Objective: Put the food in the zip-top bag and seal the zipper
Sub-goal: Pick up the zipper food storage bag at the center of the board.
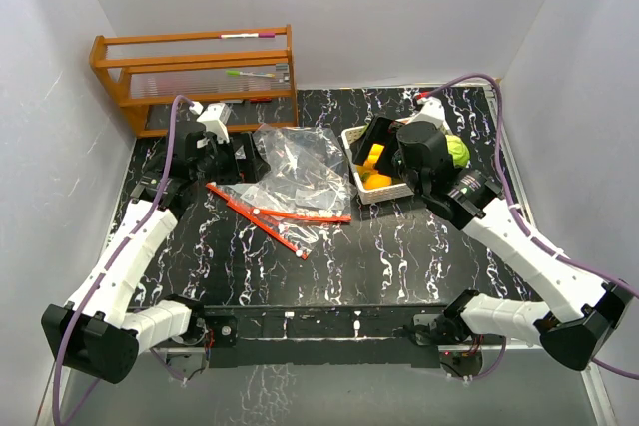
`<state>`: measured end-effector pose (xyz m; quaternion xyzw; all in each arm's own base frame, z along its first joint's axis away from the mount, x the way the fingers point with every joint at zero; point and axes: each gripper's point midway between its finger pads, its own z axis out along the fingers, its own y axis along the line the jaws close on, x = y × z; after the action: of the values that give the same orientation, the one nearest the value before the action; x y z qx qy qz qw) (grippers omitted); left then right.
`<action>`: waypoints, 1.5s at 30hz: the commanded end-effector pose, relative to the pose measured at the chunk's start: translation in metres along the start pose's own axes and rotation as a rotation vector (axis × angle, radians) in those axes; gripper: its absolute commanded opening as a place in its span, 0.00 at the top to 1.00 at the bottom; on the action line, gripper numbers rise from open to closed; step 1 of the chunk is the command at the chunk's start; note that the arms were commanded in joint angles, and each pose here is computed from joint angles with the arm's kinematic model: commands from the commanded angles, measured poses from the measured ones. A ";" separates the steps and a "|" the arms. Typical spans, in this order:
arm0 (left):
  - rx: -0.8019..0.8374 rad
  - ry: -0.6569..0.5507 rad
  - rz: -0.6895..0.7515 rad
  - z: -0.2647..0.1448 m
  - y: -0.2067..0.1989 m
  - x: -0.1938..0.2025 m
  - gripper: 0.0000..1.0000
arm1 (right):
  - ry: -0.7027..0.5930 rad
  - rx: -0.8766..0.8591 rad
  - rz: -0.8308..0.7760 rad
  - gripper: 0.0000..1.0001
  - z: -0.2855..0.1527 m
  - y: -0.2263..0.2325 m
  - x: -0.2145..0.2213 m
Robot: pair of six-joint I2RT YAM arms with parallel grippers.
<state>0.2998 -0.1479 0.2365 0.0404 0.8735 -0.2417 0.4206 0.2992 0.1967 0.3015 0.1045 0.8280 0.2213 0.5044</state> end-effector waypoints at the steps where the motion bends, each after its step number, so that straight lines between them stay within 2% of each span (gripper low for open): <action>1: -0.001 -0.017 0.017 -0.005 0.000 -0.002 0.03 | -0.101 -0.137 -0.042 0.02 -0.012 0.022 -0.025; 5: -0.040 -0.009 0.005 -0.011 0.007 0.004 0.03 | -0.133 -0.292 -0.164 0.02 -0.019 0.040 -0.022; 9: -0.149 -0.019 -0.024 -0.021 0.025 0.009 0.03 | -0.111 -0.390 -0.229 0.02 -0.018 0.056 -0.014; 14: -0.362 -0.014 -0.068 -0.039 0.065 0.014 0.03 | 0.037 -0.481 -0.246 0.04 0.005 0.079 0.021; 17: -0.426 -0.021 -0.096 -0.047 0.087 0.016 0.03 | 0.109 -0.514 -0.260 0.07 0.021 0.095 0.050; 27: -0.460 -0.029 -0.157 -0.046 0.109 0.022 0.03 | 0.232 -0.399 -0.366 0.11 0.076 0.104 0.133; 33: -0.465 -0.031 -0.162 -0.041 0.115 0.030 0.03 | 0.286 -0.309 -0.498 0.13 0.095 0.097 0.190; 38: -0.435 -0.025 -0.164 -0.035 0.112 0.032 0.03 | 0.289 -0.246 -0.549 0.12 0.111 0.087 0.208; 45: -0.432 -0.034 -0.155 -0.037 0.110 0.028 0.03 | 0.217 -0.193 -0.530 0.11 0.130 0.093 0.210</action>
<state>0.2838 -0.0378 0.1814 -0.1233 0.9055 -0.0753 0.3989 0.2810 0.3729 0.0898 -0.2283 0.8801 0.1590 0.3847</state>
